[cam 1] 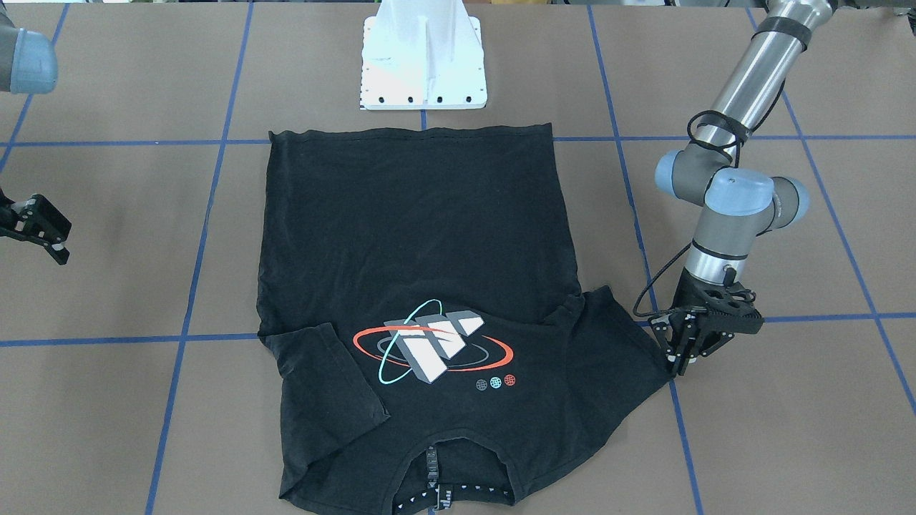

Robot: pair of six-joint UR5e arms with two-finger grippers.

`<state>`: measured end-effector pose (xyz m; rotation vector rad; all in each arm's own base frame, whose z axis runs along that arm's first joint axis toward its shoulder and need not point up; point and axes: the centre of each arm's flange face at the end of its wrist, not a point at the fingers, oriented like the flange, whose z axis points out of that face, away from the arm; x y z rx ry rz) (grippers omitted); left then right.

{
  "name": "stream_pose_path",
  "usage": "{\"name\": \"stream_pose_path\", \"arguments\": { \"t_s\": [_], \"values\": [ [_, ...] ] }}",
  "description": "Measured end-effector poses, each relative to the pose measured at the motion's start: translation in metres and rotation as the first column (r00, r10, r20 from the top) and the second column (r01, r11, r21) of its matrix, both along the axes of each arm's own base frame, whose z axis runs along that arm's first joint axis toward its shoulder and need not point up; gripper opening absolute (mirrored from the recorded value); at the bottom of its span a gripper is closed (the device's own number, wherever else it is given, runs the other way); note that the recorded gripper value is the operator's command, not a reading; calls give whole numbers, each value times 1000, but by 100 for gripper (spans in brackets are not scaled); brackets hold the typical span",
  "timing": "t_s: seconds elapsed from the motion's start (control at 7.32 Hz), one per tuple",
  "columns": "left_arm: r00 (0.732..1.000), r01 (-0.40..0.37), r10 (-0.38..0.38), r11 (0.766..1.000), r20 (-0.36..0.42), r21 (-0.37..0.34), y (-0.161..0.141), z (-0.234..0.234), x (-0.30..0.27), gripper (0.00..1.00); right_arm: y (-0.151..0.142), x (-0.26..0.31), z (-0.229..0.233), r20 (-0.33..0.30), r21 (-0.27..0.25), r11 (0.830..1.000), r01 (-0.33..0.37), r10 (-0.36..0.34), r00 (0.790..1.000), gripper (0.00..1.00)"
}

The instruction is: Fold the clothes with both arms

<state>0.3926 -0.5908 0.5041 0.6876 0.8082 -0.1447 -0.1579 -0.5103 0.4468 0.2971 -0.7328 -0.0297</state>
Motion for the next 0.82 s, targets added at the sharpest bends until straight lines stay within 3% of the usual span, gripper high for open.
{"name": "stream_pose_path", "arguments": {
  "t_s": [0.41,0.82],
  "values": [
    [1000,-3,3,1000,-10,9,1,-7,-2,0,0,0,-1,1,1,1000,-2,2,1000,100],
    [995,-49,53,998,-90,42,2,-55,-13,0,0,0,-1,2,0,1000,-4,4,1000,100]
  ]
}}
